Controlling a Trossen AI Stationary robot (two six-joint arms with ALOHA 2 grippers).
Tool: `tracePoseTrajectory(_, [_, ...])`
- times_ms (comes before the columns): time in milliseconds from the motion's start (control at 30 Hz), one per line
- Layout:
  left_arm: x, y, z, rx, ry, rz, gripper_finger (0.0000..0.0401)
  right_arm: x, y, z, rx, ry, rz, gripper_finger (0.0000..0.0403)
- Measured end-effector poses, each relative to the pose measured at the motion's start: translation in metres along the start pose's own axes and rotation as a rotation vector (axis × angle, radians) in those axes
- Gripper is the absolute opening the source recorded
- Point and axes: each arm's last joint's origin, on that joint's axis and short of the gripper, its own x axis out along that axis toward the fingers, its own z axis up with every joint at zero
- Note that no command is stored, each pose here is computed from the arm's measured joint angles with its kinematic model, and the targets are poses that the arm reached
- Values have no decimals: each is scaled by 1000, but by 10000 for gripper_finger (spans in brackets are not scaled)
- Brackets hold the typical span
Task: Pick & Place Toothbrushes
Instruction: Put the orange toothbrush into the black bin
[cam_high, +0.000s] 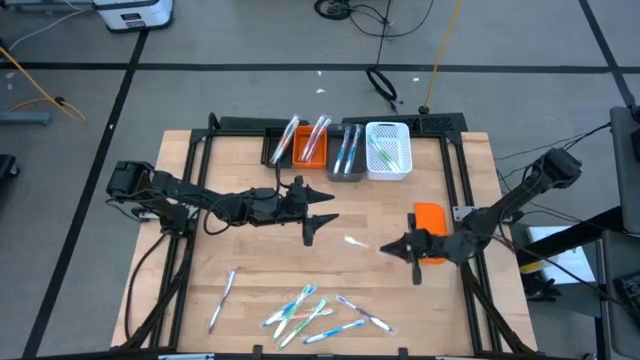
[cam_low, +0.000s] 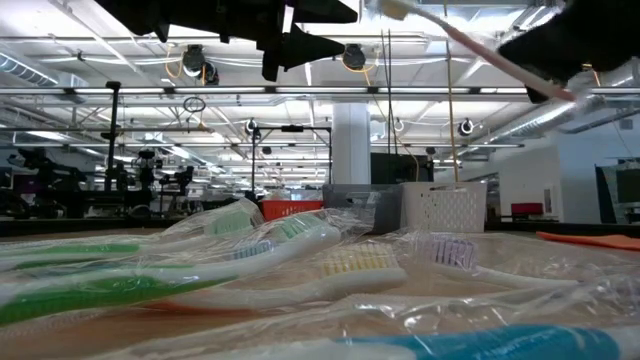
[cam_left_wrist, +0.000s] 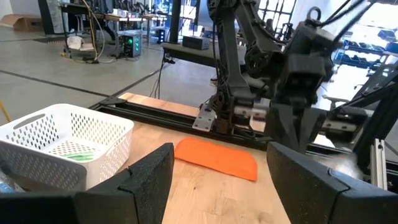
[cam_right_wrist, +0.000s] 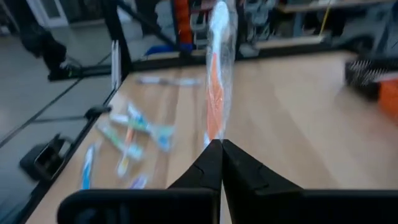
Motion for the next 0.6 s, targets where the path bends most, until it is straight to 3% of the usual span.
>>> tracePoseTrajectory(600, [0, 0, 3, -33, -33, -6, 260, 6, -25, 41, -42, -322, -159, 0])
